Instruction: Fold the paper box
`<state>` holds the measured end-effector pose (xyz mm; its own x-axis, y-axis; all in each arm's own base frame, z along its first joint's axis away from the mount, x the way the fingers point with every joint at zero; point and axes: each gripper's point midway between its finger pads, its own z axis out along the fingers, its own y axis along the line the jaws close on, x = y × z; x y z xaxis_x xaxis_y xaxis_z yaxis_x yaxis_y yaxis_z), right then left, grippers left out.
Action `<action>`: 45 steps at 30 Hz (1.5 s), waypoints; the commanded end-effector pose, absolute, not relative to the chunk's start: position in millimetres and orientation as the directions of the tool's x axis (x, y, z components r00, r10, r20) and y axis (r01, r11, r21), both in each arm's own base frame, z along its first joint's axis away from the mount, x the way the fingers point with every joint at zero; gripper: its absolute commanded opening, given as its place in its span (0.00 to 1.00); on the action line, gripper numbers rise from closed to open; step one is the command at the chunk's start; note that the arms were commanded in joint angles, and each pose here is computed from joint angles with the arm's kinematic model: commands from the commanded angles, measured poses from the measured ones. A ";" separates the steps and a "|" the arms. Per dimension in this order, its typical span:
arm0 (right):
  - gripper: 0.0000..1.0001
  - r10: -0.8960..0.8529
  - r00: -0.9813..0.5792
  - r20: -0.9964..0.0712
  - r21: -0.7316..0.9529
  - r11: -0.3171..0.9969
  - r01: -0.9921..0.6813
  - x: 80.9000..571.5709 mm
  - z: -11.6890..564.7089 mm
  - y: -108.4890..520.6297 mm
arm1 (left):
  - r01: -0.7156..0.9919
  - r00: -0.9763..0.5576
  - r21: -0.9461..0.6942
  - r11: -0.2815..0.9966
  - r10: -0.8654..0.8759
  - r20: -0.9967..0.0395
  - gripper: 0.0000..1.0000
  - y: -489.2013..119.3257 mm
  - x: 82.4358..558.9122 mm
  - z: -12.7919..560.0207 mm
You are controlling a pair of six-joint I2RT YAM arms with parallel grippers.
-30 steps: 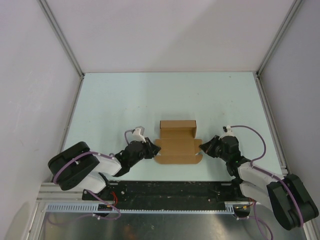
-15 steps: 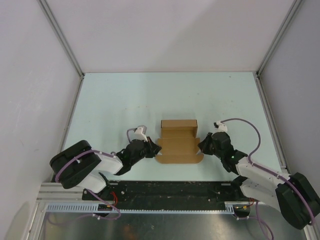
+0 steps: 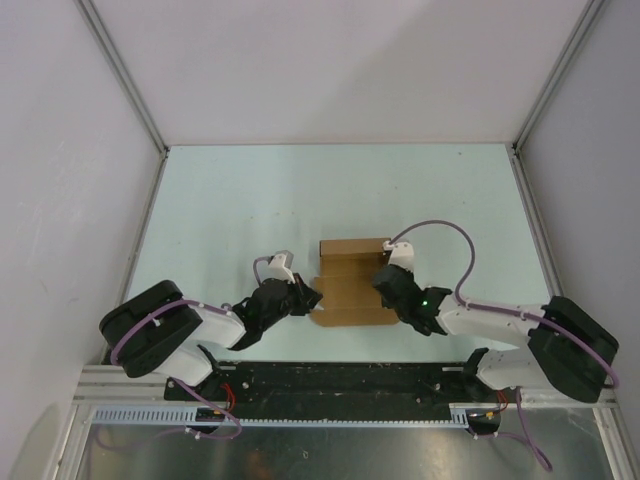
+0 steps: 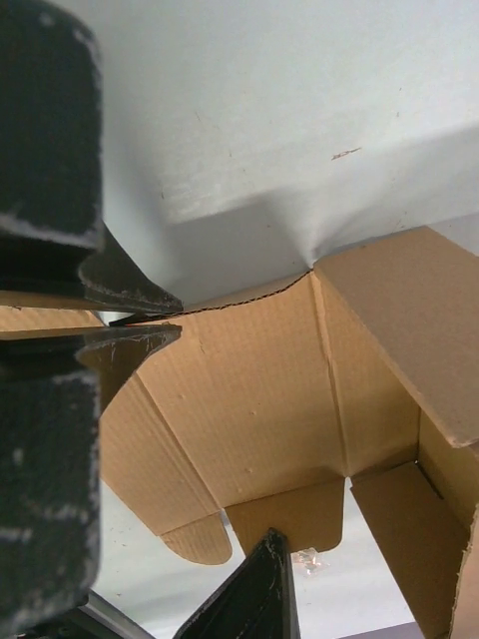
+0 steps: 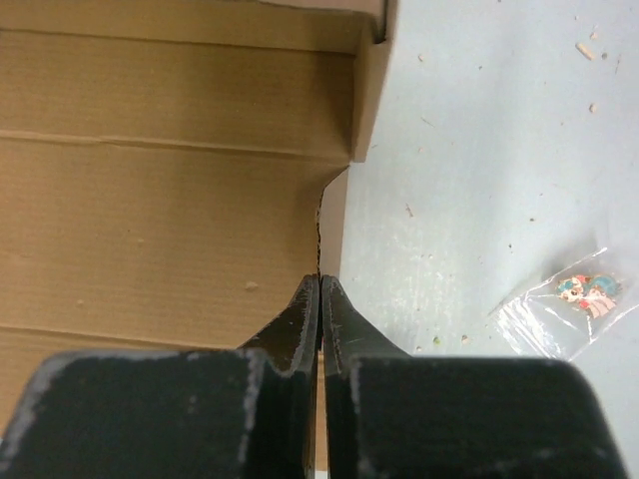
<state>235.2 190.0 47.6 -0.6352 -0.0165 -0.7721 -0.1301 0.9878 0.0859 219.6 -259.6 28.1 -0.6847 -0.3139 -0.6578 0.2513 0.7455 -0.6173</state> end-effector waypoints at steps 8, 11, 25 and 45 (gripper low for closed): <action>0.00 -0.314 -0.540 -0.781 -0.279 0.949 -0.148 241.1 44.3 205.9 | 0.296 -0.688 -0.643 0.706 -0.309 -0.657 0.13 -273.4 220.4 40.8; 0.00 -0.374 -0.530 -0.761 -0.346 0.925 -0.156 240.2 39.0 209.8 | 0.294 -0.690 -0.643 0.707 -0.308 -0.654 0.14 -273.1 219.7 40.0; 0.03 -0.545 -0.496 -0.677 -0.559 0.818 -0.136 236.1 26.5 221.5 | 0.285 -0.694 -0.647 0.707 -0.314 -0.648 0.18 -271.6 218.8 38.5; 0.16 -0.424 -0.487 -0.763 -0.409 0.901 -0.144 234.9 57.4 242.6 | 0.311 -0.663 -0.547 0.777 -0.235 -0.711 0.19 -262.5 226.0 47.3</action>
<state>231.6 224.1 38.4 -0.5073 -0.5154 -0.6906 -0.1667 0.8450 -0.5082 214.6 -258.7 25.5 -0.7082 -0.2533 -0.6590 0.2668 0.7682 -0.5819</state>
